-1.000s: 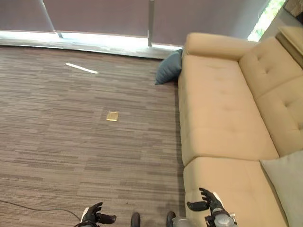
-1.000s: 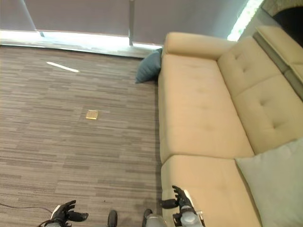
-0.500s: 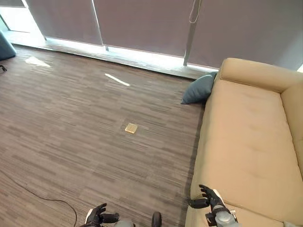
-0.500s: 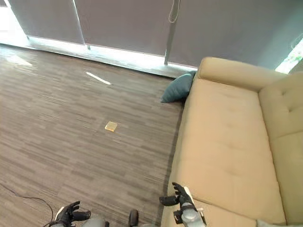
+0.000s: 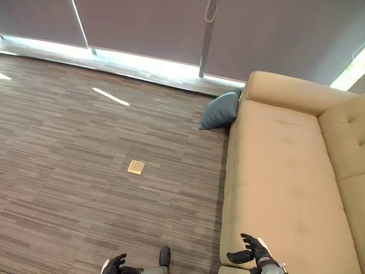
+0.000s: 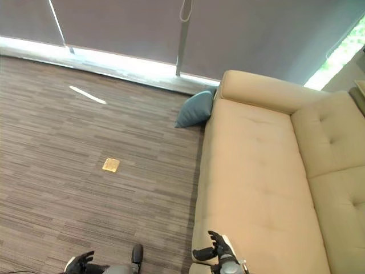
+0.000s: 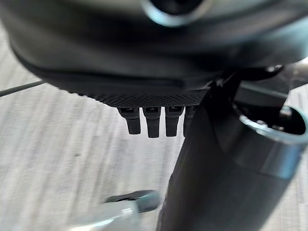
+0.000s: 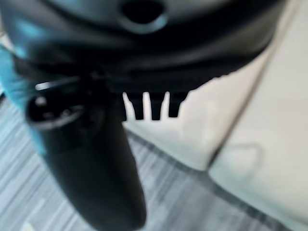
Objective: Pick up all the scattered cushions and arrange them neatly on the sofa.
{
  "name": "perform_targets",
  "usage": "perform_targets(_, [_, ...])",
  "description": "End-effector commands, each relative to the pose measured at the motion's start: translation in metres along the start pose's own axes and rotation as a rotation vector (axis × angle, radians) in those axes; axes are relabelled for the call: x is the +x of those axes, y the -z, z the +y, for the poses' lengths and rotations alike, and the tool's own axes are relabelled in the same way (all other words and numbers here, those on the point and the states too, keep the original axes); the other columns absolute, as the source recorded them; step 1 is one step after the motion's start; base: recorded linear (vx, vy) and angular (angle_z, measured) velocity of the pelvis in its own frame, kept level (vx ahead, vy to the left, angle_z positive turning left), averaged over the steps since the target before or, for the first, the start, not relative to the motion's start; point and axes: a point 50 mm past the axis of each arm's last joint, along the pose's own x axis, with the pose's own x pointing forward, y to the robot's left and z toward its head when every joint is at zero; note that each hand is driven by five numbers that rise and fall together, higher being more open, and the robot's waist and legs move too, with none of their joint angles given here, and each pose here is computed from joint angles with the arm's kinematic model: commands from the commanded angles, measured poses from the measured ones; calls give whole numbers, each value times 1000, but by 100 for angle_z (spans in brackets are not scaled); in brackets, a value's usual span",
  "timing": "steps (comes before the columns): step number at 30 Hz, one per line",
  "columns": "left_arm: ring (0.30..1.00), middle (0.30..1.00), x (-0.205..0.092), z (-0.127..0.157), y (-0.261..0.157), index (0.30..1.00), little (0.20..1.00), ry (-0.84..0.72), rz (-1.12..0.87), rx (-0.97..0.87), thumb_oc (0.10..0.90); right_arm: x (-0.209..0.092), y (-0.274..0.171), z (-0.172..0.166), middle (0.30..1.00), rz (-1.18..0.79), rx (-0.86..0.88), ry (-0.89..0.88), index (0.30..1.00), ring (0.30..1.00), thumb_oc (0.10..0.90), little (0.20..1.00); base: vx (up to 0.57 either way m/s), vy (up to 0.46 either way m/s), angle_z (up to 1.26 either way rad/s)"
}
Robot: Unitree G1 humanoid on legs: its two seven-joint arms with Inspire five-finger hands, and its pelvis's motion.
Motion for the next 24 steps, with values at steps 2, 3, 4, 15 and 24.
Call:
perform_targets(2, [900,900,-1,26,-5,900,900,-83,-39,-10,800,7,-39,-6,900,-149,-9,27,900,900,800,900,304,86,-14])
perform_targets(3, [900,900,-1,24,-3,900,900,-77,-36,-7,800,8,-39,-8,900,-145,-12,30,900,900,800,900,329,64,-14])
perform_targets(4, [900,900,-1,24,-3,900,900,-77,-37,-7,800,8,-40,-8,900,-145,-12,30,900,900,800,900,361,55,-14])
perform_targets(15, [900,900,-1,11,5,900,900,-26,-7,44,800,3,-14,-17,900,-67,16,56,900,900,800,900,360,22,25])
perform_targets(24, [900,900,1,5,-12,900,900,9,-59,78,800,3,-7,-25,900,-31,57,87,900,900,800,900,240,-3,6])
